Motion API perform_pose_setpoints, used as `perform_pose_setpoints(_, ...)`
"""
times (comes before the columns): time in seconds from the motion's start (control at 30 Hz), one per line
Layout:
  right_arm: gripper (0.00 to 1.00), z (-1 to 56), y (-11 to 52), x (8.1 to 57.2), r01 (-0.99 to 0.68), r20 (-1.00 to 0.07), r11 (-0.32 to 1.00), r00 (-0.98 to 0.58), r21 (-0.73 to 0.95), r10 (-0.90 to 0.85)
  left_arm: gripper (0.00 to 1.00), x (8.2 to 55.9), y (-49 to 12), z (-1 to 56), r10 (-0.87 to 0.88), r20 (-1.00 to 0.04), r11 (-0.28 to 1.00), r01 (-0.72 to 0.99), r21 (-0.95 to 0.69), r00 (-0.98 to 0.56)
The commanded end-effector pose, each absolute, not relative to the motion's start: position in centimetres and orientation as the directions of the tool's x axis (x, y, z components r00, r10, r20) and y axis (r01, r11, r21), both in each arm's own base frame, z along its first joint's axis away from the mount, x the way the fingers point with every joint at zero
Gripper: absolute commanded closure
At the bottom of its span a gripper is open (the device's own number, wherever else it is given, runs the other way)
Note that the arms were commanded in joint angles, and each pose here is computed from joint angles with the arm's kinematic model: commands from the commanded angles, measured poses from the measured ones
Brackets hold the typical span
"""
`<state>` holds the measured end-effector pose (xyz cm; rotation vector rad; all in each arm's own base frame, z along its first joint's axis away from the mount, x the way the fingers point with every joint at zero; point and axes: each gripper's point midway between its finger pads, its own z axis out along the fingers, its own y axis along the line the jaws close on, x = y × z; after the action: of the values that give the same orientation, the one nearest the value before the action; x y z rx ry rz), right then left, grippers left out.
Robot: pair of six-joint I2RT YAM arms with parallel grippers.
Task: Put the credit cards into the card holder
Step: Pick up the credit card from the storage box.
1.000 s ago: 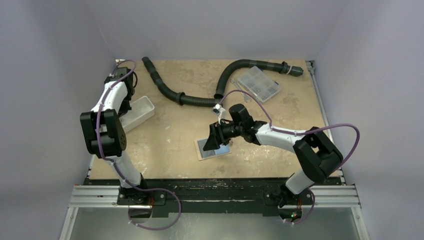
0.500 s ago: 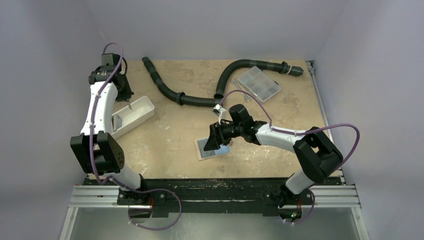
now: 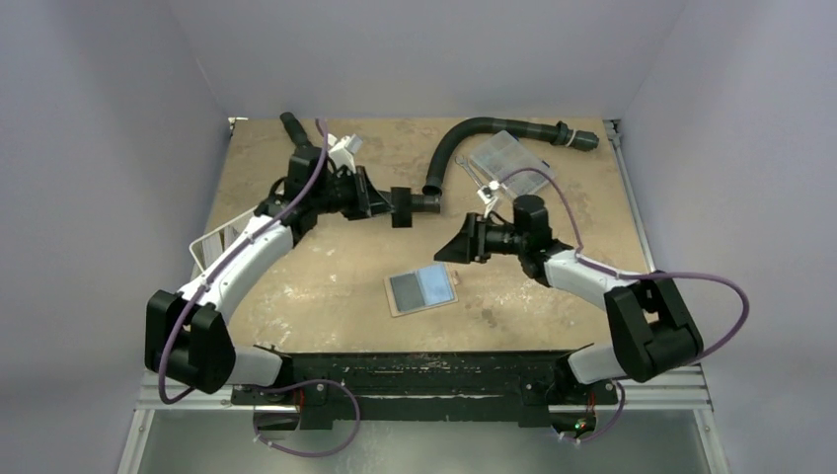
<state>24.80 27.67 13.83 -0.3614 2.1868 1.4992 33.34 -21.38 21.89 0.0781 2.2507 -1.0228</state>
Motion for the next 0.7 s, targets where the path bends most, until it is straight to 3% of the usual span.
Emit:
perform_pose_setpoints(0.0, 0.25, 20.1, 25.1, 26.1, -0.510, -0.551, 0.218, -0.804, 0.832, 0.224, 1.00, 30.8, -27.1, 27.4, -0.278, -0.638, 0.391, 0.522, -0.758, -0.718)
perform_pose_setpoints(0.13, 0.23, 22.0, 23.6, 26.4, -0.502, -0.530, 0.171, -0.785, 0.848, 0.321, 1.00, 28.7, -29.1, 27.4, -0.302, -0.632, 0.299, 0.558, -0.774, -0.714)
perform_pose_setpoints(0.3, 0.29, 24.1, 23.3, 25.1, -0.522, -0.500, 0.048, -0.780, 0.851, 0.377, 1.00, 26.8, -30.9, 26.2, -0.293, -0.593, 0.230, 0.546, -0.805, -0.750)
perform_pose_setpoints(0.67, 0.64, 24.3, 23.0, 24.0, -0.490, -0.428, -0.061, -0.809, 0.869, 0.403, 1.00, 25.2, -32.3, 24.5, -0.308, -0.512, 0.117, 0.502, -0.857, -0.802)
